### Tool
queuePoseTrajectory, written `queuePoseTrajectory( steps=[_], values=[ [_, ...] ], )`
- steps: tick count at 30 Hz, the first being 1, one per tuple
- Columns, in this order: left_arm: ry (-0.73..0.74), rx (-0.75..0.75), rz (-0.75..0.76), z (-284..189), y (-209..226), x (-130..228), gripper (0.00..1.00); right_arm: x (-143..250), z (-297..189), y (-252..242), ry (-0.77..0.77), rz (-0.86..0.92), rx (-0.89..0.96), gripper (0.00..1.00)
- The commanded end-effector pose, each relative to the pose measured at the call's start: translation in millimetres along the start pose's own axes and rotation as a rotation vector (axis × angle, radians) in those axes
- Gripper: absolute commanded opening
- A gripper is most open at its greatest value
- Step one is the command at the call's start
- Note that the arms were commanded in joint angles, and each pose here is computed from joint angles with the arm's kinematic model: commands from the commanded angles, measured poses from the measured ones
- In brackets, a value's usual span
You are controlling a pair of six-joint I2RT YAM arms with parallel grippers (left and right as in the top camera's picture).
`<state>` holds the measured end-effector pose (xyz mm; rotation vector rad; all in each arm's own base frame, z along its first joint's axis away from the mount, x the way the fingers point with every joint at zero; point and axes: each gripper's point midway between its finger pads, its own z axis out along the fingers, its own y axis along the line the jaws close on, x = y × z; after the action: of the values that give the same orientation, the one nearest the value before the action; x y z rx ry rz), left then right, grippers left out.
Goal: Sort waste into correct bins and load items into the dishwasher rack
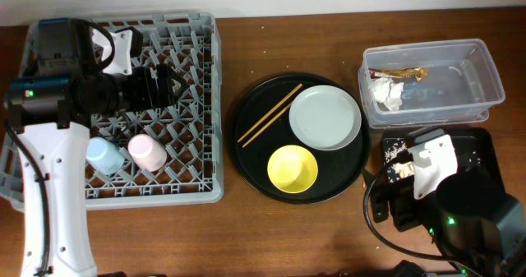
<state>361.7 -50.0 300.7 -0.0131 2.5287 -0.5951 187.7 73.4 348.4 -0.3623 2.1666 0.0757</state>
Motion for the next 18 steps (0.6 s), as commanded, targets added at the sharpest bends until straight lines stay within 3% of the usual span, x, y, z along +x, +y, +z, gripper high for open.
queuePoseTrajectory(
  steps=[1, 4, 11, 14, 18],
  values=[
    [-0.014, 0.011, 0.024, -4, -4, -3, 0.99, 7, 21, -32, -0.059, 0.120, 0.142, 0.98],
    [-0.014, 0.011, 0.024, -4, -4, -3, 0.99, 27, 59, -50, -0.179, 0.262, 0.160, 0.98],
    [-0.014, 0.011, 0.024, -4, -4, -3, 0.99, 134, 124, -78, -0.396, 0.371, 0.259, 0.98],
    [-0.014, 0.011, 0.024, -4, -4, -3, 0.99, 143, 140, -84, -0.545, 0.366, 0.278, 0.99],
    [-0.014, 0.011, 0.024, -4, -4, -3, 0.99, 142, 141, -84, -0.563, 0.365, 0.277, 0.98]
  ],
)
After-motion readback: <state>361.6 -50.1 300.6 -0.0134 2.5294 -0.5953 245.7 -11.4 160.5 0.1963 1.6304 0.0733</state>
